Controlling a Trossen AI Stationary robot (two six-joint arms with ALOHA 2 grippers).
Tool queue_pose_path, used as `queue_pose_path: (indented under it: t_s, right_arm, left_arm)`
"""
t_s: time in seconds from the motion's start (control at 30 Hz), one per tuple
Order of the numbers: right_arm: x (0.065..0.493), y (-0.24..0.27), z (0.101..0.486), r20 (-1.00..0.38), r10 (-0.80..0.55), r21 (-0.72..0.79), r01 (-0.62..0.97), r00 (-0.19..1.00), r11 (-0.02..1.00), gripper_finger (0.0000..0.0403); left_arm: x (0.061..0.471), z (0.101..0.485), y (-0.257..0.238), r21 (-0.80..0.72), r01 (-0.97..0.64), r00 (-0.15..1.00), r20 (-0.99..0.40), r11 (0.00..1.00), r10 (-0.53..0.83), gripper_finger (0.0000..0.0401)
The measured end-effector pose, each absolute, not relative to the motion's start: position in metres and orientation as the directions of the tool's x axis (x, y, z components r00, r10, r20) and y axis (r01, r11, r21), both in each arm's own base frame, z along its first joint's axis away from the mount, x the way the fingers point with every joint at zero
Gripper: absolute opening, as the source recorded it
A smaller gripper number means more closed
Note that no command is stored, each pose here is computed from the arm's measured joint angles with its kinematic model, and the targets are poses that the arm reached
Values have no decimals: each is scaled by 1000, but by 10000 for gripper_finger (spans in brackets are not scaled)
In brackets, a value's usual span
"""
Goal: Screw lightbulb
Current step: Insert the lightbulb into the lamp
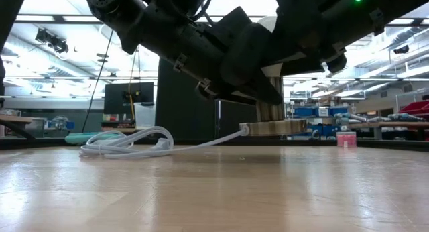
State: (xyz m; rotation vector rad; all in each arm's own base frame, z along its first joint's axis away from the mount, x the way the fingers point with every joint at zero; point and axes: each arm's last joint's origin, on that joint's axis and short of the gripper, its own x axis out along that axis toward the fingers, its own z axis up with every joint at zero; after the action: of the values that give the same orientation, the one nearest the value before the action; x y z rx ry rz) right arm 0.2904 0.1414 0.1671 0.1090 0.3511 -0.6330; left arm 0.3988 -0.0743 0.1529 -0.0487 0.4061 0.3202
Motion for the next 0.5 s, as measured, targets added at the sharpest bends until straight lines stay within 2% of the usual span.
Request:
queue_pose_path:
  t_s: [0.17, 0.5]
  right_arm:
    - [291, 141, 166, -378, -536, -5, 578, 755, 816, 324]
    - [282, 139, 187, -470, -390, -8, 438, 792, 899, 319]
  left_arm:
    - [399, 152, -75, 11, -293, 872, -407, 956, 272, 193]
    - [399, 152, -76, -14, -246, 885, -411, 969, 219, 193]
